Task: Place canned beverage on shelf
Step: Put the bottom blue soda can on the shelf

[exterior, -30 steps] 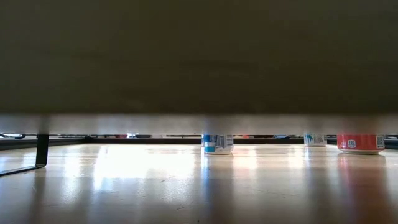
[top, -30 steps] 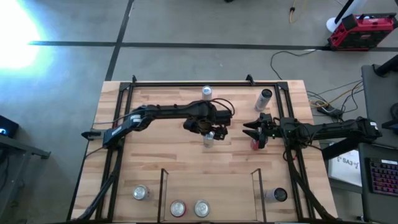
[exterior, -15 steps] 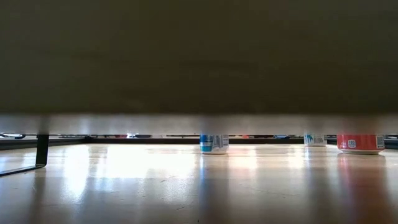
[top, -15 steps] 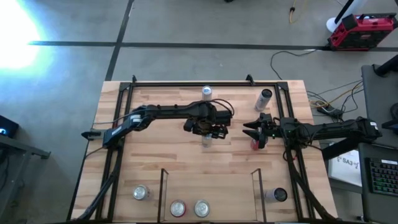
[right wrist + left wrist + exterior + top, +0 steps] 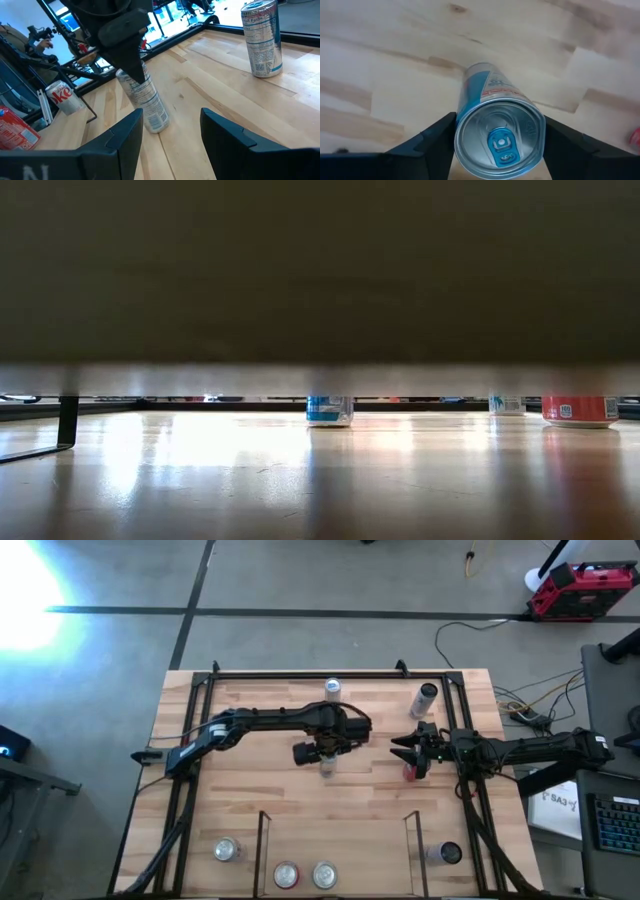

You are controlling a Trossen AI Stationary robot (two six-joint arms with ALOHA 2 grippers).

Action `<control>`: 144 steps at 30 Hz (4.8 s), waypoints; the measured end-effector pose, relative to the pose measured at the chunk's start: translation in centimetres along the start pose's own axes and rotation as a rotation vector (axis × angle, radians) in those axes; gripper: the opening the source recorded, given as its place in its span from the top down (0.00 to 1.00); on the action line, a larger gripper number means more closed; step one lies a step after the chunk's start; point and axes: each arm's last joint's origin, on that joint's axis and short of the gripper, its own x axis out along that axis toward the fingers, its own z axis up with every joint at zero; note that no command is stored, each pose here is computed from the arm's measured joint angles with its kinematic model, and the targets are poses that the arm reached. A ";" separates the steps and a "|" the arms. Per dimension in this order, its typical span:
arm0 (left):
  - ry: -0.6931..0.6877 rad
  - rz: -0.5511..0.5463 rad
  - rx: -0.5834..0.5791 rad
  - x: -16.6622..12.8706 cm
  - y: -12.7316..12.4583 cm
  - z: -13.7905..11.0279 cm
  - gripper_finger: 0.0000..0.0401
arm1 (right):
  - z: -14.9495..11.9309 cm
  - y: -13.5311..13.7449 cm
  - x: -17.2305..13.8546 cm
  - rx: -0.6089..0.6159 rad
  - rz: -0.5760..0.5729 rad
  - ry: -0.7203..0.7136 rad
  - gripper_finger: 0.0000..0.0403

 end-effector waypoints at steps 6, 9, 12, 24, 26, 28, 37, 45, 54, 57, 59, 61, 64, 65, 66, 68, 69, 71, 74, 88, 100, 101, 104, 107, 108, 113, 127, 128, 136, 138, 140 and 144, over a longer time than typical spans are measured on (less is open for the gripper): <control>-0.011 0.008 -0.190 0.0 0.1 0.1 0.43 | 0.0 0.0 0.0 0.000 0.000 0.001 0.55; -0.014 0.006 -0.287 0.0 0.1 0.1 0.43 | 0.0 0.0 0.0 0.000 -0.001 0.000 0.55; -0.018 0.003 -0.363 0.0 0.1 0.1 0.43 | 0.0 0.0 0.0 0.000 0.000 0.000 0.55; -0.040 -0.016 -0.567 0.0 0.1 0.1 0.42 | 0.0 0.0 0.0 0.000 0.000 0.000 0.55; -0.038 -0.019 -0.571 0.0 0.0 0.1 0.42 | 0.0 0.0 0.0 0.000 0.000 0.000 0.55; -0.034 -0.027 -0.570 0.0 -0.1 0.1 0.41 | 0.0 0.0 0.0 0.000 0.000 0.001 0.55; -0.062 -0.068 -0.526 -0.2 -0.3 0.2 0.24 | 0.0 0.0 0.0 0.000 0.000 0.000 0.55; -0.054 -0.085 -0.364 -0.9 -0.4 0.1 0.06 | 0.0 0.0 0.0 0.000 0.000 0.000 0.55; -0.080 -0.058 0.272 -1.0 -0.3 0.2 0.03 | 0.0 0.0 0.0 0.000 0.000 0.000 0.55; -0.088 -0.048 0.517 -1.0 -0.3 0.2 0.04 | 0.0 0.0 0.0 0.000 0.000 0.000 0.55; -0.092 -0.043 0.653 -1.0 -0.4 0.2 0.05 | 0.0 0.0 0.0 0.000 0.000 0.000 0.55; -0.096 -0.040 0.733 -1.0 -0.4 0.2 0.06 | 0.0 0.0 0.0 0.000 0.000 0.000 0.55; -0.100 -0.038 0.739 -1.0 -0.4 0.2 0.06 | 0.0 0.0 0.0 0.000 0.000 0.000 0.55; -0.099 -0.037 0.731 -1.0 -0.3 0.2 0.07 | 0.0 0.0 0.0 0.000 0.000 0.000 0.55; -0.099 -0.034 0.726 -1.0 -0.3 0.2 0.07 | 0.0 0.0 0.0 0.000 0.000 0.000 0.55; -0.098 -0.024 0.721 -1.0 -0.2 0.3 0.09 | 0.0 0.0 0.0 0.000 0.000 0.000 0.55; -0.098 -0.019 0.722 -0.9 -0.2 0.3 0.10 | 0.0 0.0 0.0 0.000 0.000 0.000 0.55; -0.097 -0.011 0.722 -0.7 -0.3 0.2 0.13 | 0.0 0.0 0.0 0.000 0.000 0.000 0.55; -0.095 0.009 0.722 0.1 -0.4 0.2 0.20 | 0.0 0.0 0.0 0.000 0.000 0.000 0.55; -0.054 0.016 0.578 0.8 -0.6 0.0 0.45 | 0.0 0.0 0.0 0.000 0.000 0.000 0.55; -0.022 0.053 0.249 0.9 -0.2 0.0 0.40 | 0.0 0.0 0.0 0.000 0.000 0.000 0.55; -0.017 0.055 0.230 0.9 -0.2 0.0 0.41 | 0.0 0.0 0.0 0.000 0.000 0.001 0.55; 0.004 0.068 0.139 0.9 -0.1 -0.1 0.44 | 0.0 0.0 0.0 0.000 0.000 0.001 0.55; 0.010 0.076 0.049 0.9 0.0 -0.1 0.43 | 0.0 0.0 0.0 0.000 0.000 0.000 0.55; 0.011 0.076 0.037 0.9 0.0 -0.1 0.42 | 0.0 0.0 0.0 0.000 -0.001 0.000 0.55; 0.014 0.074 0.057 0.9 -0.1 -0.1 0.39 | 0.0 0.0 0.0 0.000 0.000 0.000 0.55; 0.030 0.062 0.120 0.9 -0.2 -0.2 0.38 | 0.0 0.0 0.0 0.000 0.000 0.000 0.55; 0.033 0.061 0.093 0.9 -0.2 -0.2 0.38 | 0.0 0.0 0.0 0.000 0.000 0.000 0.55; 0.041 0.030 -0.071 0.9 -0.5 -0.3 0.39 | 0.0 0.0 0.0 0.000 0.000 0.000 0.55; 0.045 0.019 -0.071 0.9 -0.7 -0.3 0.38 | 0.0 0.0 0.0 0.000 0.000 0.000 0.55; 0.049 0.008 -0.073 0.9 -0.8 -0.3 0.37 | 0.0 0.0 0.0 0.000 0.000 0.001 0.55; 0.049 -0.005 -0.074 0.5 -0.9 -0.2 0.30 | 0.0 0.0 0.0 0.000 0.000 0.000 0.55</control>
